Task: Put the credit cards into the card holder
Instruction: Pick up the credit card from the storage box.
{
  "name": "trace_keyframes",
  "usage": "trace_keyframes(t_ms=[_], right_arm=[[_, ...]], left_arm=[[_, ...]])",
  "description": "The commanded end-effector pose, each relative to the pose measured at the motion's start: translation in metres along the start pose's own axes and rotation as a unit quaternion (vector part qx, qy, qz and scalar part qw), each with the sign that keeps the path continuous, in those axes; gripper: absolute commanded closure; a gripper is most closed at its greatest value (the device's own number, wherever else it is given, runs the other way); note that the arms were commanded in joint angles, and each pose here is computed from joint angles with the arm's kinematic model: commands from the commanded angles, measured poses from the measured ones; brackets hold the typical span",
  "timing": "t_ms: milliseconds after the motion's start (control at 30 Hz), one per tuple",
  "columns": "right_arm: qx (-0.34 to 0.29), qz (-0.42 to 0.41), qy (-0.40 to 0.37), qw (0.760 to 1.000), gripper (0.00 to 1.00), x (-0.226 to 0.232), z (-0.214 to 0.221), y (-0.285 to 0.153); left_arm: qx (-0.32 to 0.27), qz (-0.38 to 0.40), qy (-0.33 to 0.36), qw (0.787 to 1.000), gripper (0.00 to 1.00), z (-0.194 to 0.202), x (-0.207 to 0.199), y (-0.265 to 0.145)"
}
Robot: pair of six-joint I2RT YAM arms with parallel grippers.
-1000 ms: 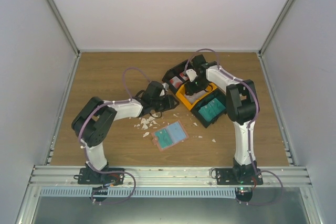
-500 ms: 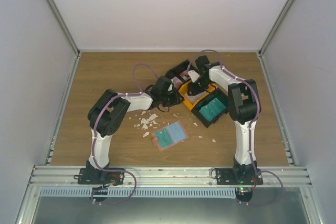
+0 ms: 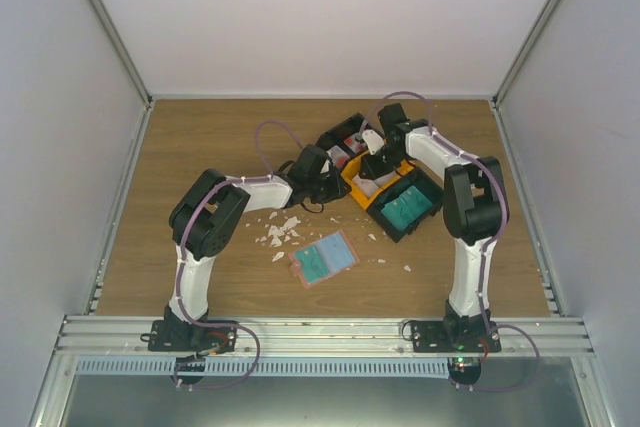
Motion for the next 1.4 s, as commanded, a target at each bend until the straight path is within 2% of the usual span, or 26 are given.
trace_keyframes(t_ms=[0,500,667,733,933,1133,1233,1367], right_arm=[[0.018,-0.036,0.008,0.999,0.81,0.022,0.014,-0.006],[0.021,-0.036,0.002,0.999,0.80,0.030,0.030,-0.008],[-0.013,0.009,0.004,1.000,0.97,0.022,0.011,-0.019],[-0.035,0.024,0.003,0.999,0.99,0.021,0.001,-0.030],[-0.101,0.064,0.005,0.993,0.99,0.023,-0.025,-0.072],[-0.162,0.073,0.017,0.984,1.00,0.037,-0.030,-0.120],[-0.192,0.055,0.029,0.980,1.00,0.049,-0.025,-0.142],[-0.236,-0.010,0.037,0.971,0.99,0.077,-0.012,-0.170]], left_arm=[[-0.008,-0.005,0.013,1.000,0.78,0.000,0.001,0.012],[-0.010,-0.014,0.012,1.000,0.78,0.001,0.003,0.011],[-0.015,-0.009,0.023,1.000,0.77,-0.003,-0.003,0.006],[-0.018,-0.007,0.028,0.999,0.76,-0.005,-0.006,0.003],[-0.041,-0.005,0.049,0.998,0.68,-0.014,-0.018,-0.017],[-0.079,0.009,0.072,0.994,0.56,-0.023,-0.041,-0.053],[-0.099,0.028,0.084,0.991,0.49,-0.024,-0.055,-0.074],[-0.127,0.079,0.102,0.983,0.40,-0.020,-0.081,-0.114]])
Point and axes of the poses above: each gripper's point midway between its finger pads, its own y axis out along the fingers, its own x axis along the line the jaws close on, z = x × y, the point moved 3 cm from there along -y, back along the fingers, and after that the axes turned 5 degrees about y, right-handed, at the moved point
